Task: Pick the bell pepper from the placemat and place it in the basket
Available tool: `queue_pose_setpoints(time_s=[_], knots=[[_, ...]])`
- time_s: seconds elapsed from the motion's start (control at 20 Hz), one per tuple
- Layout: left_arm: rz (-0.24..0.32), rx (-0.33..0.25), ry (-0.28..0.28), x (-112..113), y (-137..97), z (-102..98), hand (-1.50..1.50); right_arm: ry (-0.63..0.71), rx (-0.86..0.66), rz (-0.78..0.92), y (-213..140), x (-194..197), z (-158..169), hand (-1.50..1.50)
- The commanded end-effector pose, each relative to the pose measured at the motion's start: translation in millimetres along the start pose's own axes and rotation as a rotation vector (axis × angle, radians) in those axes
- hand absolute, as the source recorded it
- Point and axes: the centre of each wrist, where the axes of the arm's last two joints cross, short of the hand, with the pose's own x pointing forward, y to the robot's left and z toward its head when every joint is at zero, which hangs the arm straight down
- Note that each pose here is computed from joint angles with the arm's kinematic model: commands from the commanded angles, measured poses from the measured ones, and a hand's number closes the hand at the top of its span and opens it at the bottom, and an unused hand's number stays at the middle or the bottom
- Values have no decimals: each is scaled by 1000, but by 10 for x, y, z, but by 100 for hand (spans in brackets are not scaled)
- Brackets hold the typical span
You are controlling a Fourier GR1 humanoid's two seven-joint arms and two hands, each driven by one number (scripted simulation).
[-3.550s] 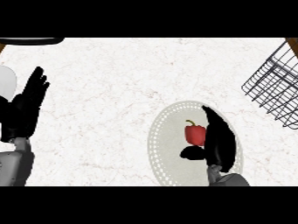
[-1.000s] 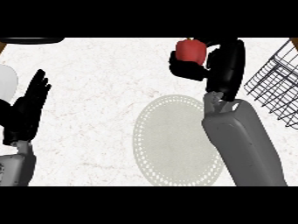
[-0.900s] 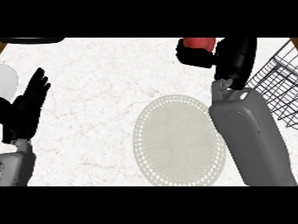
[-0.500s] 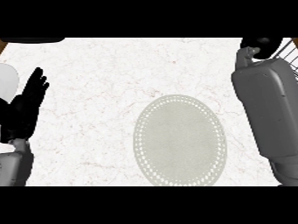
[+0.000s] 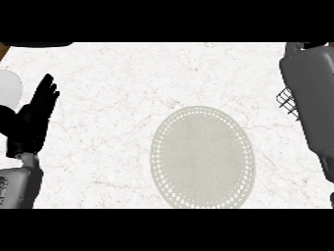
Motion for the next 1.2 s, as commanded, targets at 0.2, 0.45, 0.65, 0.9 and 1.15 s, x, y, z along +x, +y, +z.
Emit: queue_pose_setpoints(time_s=[0.2,0.45,0.65,0.9,1.15], knots=[[14,1,-2,113,-88,36,0,80,7,65,-176,-468,-464,150],[6,11,-9,178,131,20,0,112,24,66,-217,-693,-574,150],[3,17,-4,4,120,-45,0,122,37,29,-434,-916,-717,150],[11,-3,10,14,-2,108,0,125,57,-23,-238,-1157,-585,150],[4,0,-12,-13,-65,103,0,-240,-4,638,-615,-1339,-806,150]])
